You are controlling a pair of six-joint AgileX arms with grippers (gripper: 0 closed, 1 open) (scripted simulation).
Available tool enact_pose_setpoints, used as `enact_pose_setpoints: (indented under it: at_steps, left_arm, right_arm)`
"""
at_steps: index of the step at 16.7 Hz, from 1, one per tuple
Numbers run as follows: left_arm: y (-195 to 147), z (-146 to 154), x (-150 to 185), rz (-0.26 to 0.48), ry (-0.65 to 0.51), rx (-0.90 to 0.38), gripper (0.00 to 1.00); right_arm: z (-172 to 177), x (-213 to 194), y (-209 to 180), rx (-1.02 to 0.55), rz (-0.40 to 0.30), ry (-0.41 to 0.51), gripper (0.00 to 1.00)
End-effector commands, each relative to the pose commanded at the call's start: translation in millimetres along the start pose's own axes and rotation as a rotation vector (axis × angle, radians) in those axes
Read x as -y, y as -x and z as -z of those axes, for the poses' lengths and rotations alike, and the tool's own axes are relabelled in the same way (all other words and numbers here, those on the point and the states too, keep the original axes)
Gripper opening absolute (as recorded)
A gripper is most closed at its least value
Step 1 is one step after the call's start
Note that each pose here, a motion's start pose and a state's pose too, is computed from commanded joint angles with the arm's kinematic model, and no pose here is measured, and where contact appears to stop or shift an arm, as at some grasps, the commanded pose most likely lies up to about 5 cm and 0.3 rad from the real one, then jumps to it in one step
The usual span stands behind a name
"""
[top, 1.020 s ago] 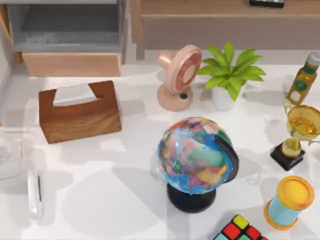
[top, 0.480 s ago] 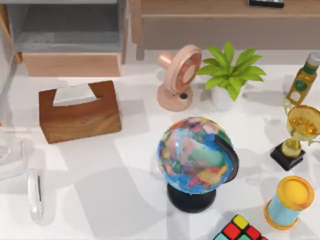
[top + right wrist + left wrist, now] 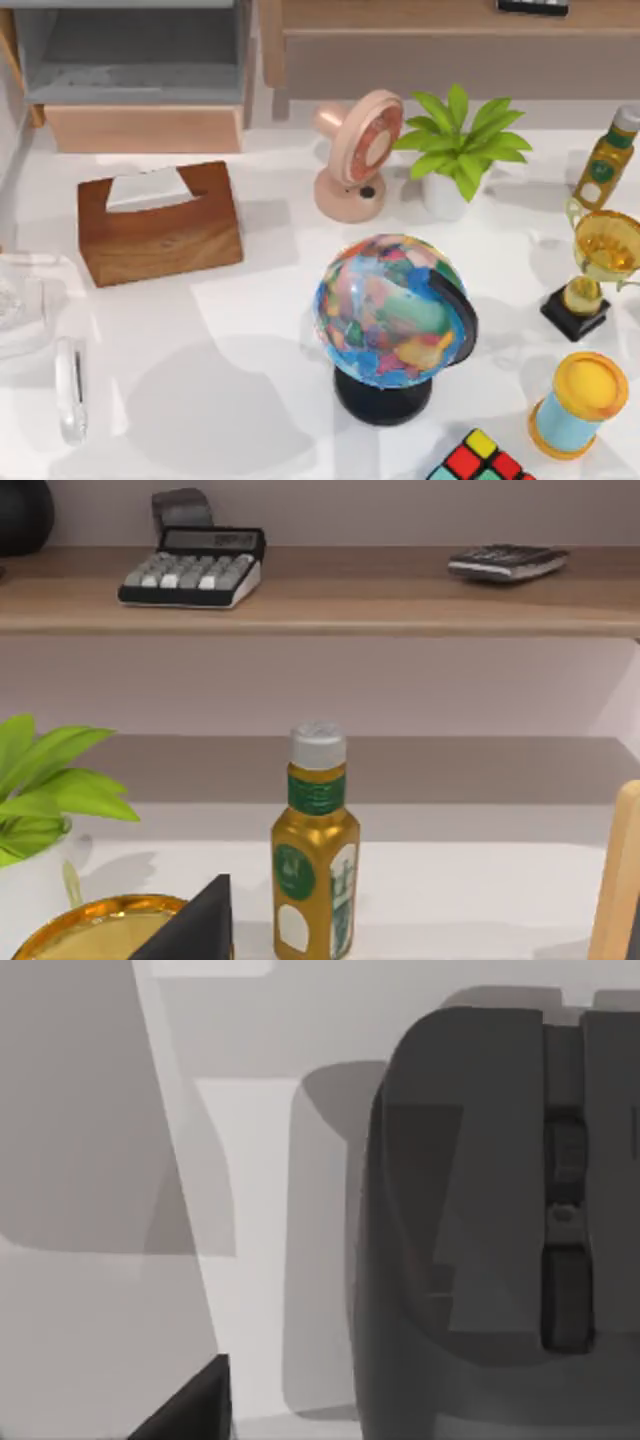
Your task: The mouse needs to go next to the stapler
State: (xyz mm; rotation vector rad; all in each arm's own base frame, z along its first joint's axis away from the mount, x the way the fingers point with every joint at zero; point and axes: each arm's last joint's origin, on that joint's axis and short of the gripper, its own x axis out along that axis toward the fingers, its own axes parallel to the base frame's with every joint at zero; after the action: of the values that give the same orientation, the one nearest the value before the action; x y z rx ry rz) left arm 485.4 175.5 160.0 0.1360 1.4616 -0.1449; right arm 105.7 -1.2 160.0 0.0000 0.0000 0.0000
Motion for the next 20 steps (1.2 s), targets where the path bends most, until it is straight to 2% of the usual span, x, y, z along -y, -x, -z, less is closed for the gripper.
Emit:
enact_pose_setpoints:
  at_steps: [12, 20]
  left_arm:
    - [-5, 3, -2, 0.001, -0.001, 0.0, 1.0]
    - [-24, 1, -1, -0.003, 0.002, 0.006, 1.0]
  right_arm:
    - [0, 0, 0, 0.0, 0.0, 0.0, 1.0]
    - [0, 0, 0, 0.0, 0.0, 0.0, 1.0]
